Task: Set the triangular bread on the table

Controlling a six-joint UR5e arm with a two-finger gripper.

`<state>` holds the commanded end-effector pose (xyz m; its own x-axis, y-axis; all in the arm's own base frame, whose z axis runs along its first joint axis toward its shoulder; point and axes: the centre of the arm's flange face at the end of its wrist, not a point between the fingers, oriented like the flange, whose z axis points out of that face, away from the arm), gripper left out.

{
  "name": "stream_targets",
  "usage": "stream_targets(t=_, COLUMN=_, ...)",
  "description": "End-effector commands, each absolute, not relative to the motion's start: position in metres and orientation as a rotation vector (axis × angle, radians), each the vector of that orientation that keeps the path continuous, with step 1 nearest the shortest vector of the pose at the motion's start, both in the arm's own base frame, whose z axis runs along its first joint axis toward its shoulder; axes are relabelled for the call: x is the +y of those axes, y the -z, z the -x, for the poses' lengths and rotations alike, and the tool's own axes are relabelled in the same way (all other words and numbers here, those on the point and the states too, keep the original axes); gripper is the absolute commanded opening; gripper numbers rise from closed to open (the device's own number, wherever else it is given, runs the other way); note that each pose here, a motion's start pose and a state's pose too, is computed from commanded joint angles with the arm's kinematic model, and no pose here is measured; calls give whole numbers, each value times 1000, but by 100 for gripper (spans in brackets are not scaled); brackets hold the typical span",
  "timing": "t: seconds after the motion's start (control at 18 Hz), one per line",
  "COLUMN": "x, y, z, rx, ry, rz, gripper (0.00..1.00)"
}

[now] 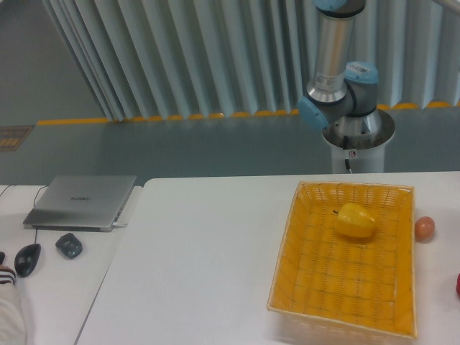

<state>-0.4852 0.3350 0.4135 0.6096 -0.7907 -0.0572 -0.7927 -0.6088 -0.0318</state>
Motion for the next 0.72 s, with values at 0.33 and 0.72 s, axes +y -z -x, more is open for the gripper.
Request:
stream_targets(t=0.33, x=372, y=-426, z=457, rx=1450, ry=-92, rz=2773, gripper=100)
stream_targets(t=0.72, x=417, y=-407, z=443, rx=1390, ry=-56, rz=2839, gripper=100)
